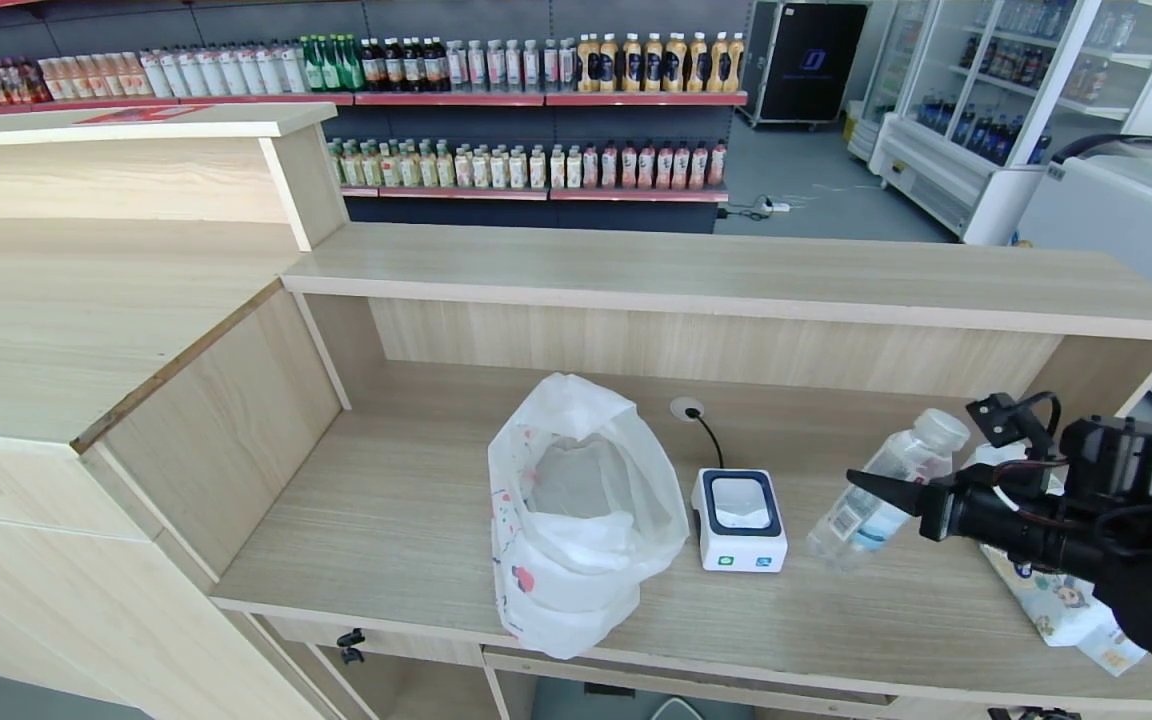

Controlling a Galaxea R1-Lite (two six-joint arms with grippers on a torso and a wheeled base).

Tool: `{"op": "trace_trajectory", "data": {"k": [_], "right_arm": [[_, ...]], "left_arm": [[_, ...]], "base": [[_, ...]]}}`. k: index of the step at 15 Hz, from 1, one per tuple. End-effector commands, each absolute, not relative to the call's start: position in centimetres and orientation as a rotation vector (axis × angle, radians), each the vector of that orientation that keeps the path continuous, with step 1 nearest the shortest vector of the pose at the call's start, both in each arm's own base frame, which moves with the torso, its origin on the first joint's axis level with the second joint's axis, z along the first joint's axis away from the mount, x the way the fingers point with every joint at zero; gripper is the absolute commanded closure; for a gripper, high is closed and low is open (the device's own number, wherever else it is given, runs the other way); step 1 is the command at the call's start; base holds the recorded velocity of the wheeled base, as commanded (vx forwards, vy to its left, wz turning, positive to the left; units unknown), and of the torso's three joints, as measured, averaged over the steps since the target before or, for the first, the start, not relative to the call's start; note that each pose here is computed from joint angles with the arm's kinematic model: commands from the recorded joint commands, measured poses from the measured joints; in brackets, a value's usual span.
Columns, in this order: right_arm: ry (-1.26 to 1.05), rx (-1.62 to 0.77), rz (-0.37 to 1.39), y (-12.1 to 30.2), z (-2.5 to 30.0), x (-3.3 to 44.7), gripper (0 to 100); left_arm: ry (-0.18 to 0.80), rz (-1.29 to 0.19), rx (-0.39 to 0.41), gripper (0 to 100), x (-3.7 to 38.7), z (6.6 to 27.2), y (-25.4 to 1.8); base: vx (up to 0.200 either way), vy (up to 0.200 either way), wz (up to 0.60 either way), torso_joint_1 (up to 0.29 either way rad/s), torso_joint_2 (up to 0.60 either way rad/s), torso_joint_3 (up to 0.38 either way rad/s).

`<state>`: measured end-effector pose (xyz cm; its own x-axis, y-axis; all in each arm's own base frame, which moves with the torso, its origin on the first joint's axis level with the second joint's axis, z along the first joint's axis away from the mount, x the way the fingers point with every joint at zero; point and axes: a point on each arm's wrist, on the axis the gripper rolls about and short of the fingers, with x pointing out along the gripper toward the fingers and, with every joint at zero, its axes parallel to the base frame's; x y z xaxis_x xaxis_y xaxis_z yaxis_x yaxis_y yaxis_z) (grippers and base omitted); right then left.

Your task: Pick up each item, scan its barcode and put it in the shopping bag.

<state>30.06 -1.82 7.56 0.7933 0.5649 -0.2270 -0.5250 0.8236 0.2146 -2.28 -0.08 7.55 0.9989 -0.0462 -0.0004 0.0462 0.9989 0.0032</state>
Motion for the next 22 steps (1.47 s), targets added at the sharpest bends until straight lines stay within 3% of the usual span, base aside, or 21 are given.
{"op": "trace_trajectory", "data": {"k": [1,5,8,17,22], "right_arm": [[0.138,0.168,0.75,-2.8,16.9,27.2,100],[0.087,0.227,1.054,-2.2,23.6,23.1,100],[0.109,0.236,1.221,-1.4,26.7,20.5,100],[0.129,0.197,1.521,2.7,31.4,15.5,100],[0.155,0.228,1.544,3.1,32.9,15.8,100]], "left_arm": [[0.001,-0.046,0.003,0,-2.3,7.6,-0.1],[0.001,-0.046,0.003,0,-2.3,7.6,-0.1],[0.001,-0.046,0.003,0,-2.3,7.6,-0.1],[0.001,-0.046,0.003,0,-2.3,7.6,-0.1],[0.001,-0.046,0.003,0,-2.3,7.6,-0.1]], "base": [[0.0,0.0,0.0,0.0,0.0,0.0],[0.0,0.0,0.0,0.0,0.0,0.0],[0.0,0.0,0.0,0.0,0.0,0.0],[0.0,0.0,0.0,0.0,0.0,0.0],[0.0,0.0,0.0,0.0,0.0,0.0]]}}
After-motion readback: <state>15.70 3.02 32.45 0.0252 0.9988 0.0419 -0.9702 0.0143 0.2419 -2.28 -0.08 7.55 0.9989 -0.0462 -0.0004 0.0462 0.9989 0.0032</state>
